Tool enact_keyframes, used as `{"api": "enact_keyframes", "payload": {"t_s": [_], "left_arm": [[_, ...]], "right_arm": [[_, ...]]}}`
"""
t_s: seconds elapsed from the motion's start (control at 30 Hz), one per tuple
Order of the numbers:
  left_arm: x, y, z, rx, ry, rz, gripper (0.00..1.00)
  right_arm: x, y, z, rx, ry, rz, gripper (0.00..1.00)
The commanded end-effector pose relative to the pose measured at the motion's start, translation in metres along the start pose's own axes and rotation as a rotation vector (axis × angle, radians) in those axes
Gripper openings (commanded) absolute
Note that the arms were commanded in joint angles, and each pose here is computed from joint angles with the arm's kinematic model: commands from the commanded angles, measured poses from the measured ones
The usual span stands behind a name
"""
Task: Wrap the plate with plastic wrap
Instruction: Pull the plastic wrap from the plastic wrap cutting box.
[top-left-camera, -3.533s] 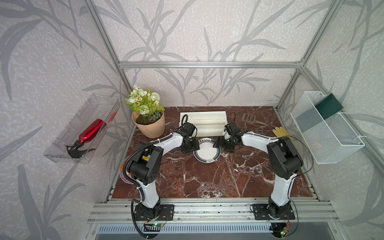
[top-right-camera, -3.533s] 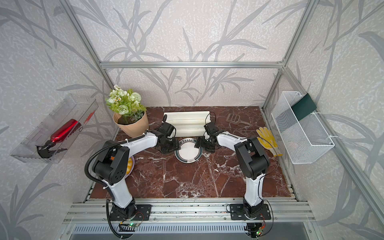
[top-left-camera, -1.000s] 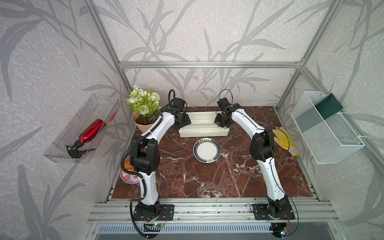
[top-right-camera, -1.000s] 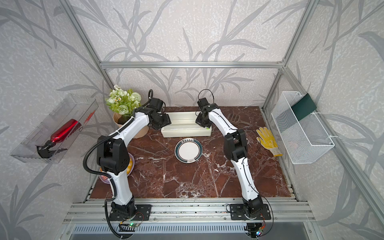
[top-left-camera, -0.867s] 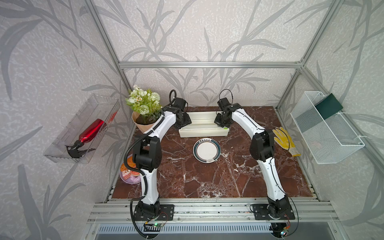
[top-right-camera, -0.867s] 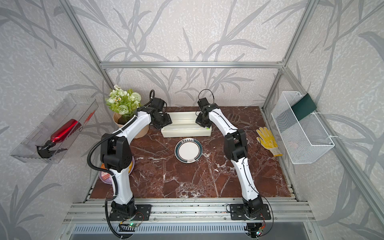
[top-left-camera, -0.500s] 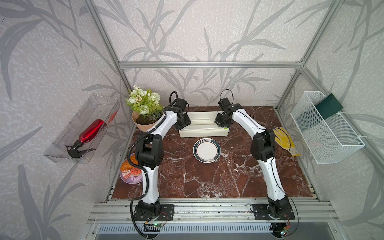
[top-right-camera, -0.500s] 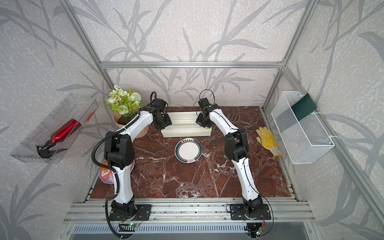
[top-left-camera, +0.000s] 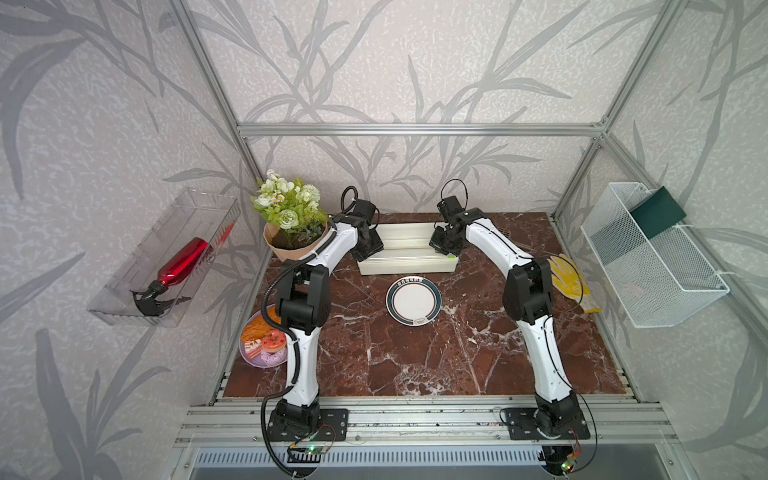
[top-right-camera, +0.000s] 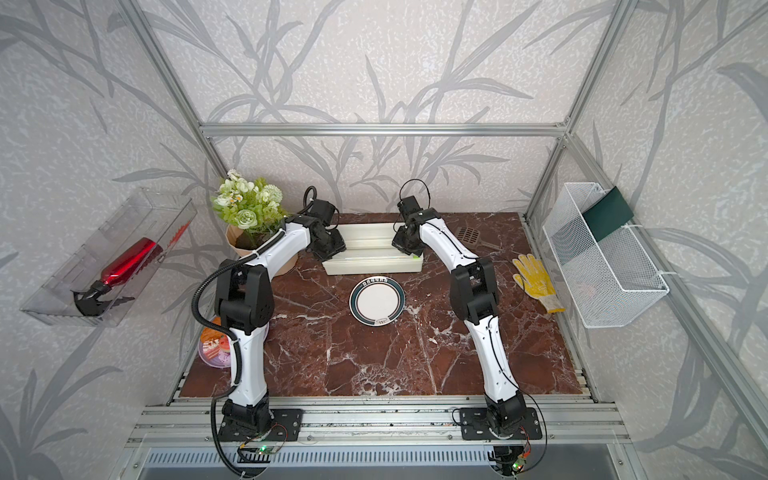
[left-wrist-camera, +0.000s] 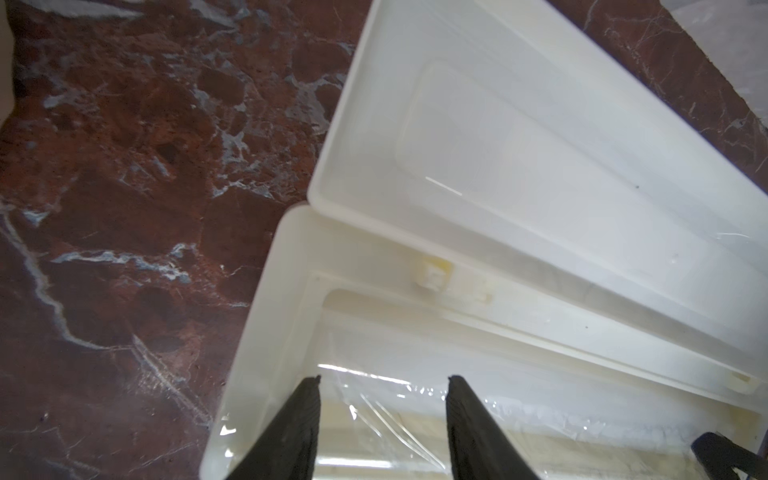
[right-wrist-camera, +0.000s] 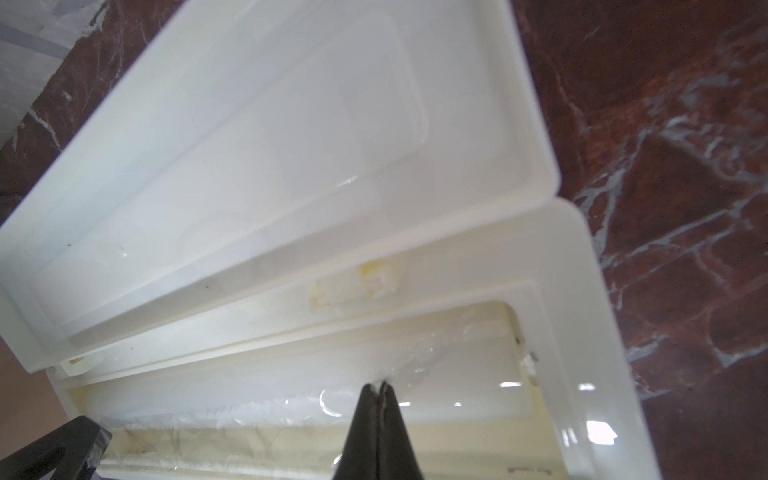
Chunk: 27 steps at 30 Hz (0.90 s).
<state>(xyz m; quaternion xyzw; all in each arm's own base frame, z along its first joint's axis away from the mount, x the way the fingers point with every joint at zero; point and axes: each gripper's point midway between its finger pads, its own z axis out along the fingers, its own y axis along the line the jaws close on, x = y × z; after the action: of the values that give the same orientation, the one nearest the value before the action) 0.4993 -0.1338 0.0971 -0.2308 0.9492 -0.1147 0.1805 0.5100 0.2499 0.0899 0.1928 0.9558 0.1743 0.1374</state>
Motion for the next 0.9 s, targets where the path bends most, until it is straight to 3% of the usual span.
{"api": "enact_keyframes", "payload": {"t_s": [0.0,0.47,0.87], "left_arm": [[0.005,0.012,0.014,-0.052,0.03,-0.02,0.47],[0.014,0.02,0.031,-0.083,0.065,-0.018,0.33],[0.001,0.003,0.018,-0.044,0.059,-0.008,0.09]], "right_arm": [[0.012,-0.019,0.021,0.058,0.045,0.016,0.0],[0.012,-0.021,0.022,0.063,0.046,0.023,0.0],[0.007,-0.017,0.006,0.024,0.023,0.023,0.0]]}}
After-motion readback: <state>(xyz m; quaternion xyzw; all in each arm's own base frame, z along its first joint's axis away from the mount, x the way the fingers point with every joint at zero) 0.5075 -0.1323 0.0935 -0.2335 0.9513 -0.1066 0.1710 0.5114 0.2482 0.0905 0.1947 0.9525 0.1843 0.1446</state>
